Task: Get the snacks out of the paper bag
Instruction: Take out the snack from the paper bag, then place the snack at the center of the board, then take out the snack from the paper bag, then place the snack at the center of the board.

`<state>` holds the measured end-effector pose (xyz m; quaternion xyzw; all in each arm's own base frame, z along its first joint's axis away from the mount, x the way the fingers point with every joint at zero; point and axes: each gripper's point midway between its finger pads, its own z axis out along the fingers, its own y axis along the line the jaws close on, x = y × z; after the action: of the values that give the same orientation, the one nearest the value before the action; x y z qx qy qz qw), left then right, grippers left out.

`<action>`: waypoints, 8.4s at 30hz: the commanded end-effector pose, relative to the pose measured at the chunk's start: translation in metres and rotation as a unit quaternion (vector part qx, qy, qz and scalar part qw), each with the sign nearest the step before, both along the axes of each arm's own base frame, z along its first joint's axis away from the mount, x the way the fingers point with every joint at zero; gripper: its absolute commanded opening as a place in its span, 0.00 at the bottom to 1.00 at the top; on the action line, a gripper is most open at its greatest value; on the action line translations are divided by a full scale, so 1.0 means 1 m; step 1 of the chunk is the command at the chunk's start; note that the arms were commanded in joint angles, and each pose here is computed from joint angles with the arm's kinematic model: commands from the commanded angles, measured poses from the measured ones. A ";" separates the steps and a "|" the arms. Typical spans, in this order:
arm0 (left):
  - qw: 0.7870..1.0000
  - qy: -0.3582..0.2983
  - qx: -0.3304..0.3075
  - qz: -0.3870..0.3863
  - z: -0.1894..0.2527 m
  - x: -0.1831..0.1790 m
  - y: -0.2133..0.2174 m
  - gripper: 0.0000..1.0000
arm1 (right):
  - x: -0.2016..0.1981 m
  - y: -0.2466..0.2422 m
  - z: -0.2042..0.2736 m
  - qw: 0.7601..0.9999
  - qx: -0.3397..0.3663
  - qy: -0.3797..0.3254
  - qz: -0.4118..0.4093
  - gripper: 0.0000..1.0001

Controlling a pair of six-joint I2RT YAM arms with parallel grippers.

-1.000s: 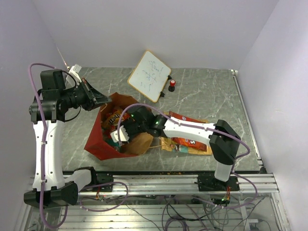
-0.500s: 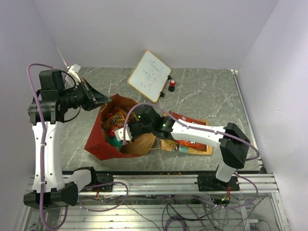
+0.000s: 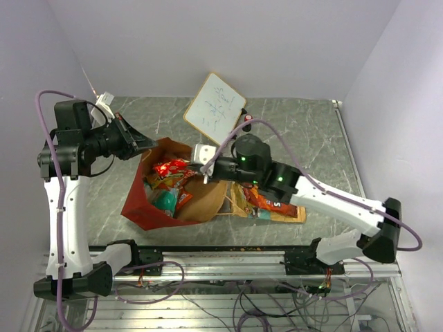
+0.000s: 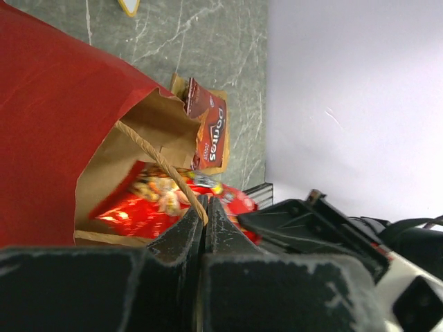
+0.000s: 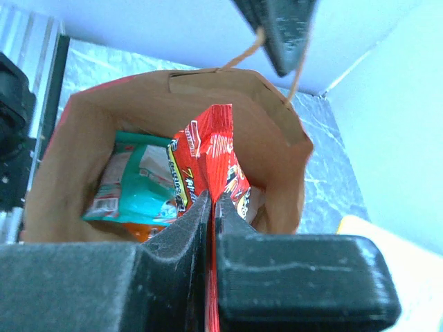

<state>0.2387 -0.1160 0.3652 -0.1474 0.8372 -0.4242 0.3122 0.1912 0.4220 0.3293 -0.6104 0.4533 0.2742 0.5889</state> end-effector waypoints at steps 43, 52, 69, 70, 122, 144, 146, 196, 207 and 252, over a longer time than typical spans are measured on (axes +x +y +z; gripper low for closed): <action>0.999 -0.008 0.006 -0.032 -0.008 0.017 -0.002 0.07 | 0.065 -0.368 -0.192 0.414 -0.106 0.371 -0.825 0.00; 0.999 -0.009 0.006 -0.032 -0.008 0.019 -0.002 0.07 | 0.099 -0.338 -0.222 0.439 -0.102 0.395 -0.801 0.00; 1.000 -0.009 0.003 -0.018 -0.006 0.015 -0.001 0.07 | 0.081 -0.319 -0.263 0.460 -0.130 0.436 -0.762 0.00; 1.000 -0.010 0.002 -0.018 -0.006 0.015 -0.001 0.07 | 0.083 -0.322 -0.258 0.465 -0.130 0.426 -0.765 0.00; 0.998 -0.020 -0.056 0.034 -0.011 0.002 -0.065 0.07 | 0.141 -0.211 -0.186 0.644 -0.024 0.496 -0.581 0.51; 0.995 -0.077 -0.056 -0.034 -0.004 -0.002 -0.105 0.07 | 0.065 -0.119 -0.049 0.949 0.038 0.235 -0.205 0.59; 0.993 -0.095 -0.055 -0.042 0.001 -0.008 -0.103 0.07 | 0.040 -0.106 -0.048 0.971 0.033 0.195 -0.133 0.58; 0.994 -0.111 -0.010 -0.006 0.013 -0.031 -0.072 0.07 | 0.113 0.055 -0.223 0.987 -0.125 -0.106 -0.006 0.38; 0.993 -0.115 -0.008 0.013 0.016 -0.030 -0.066 0.07 | 0.102 0.036 -0.195 0.989 -0.109 -0.099 -0.019 0.00; 0.984 -0.144 0.074 0.079 0.009 0.007 -0.045 0.07 | 0.222 -0.306 -0.101 0.760 0.113 0.160 -0.620 0.00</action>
<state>0.2431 -0.1648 0.3571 -0.1354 0.8097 -0.3587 0.4443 0.4037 0.1180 0.2449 -0.1131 0.7771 -0.0232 0.6187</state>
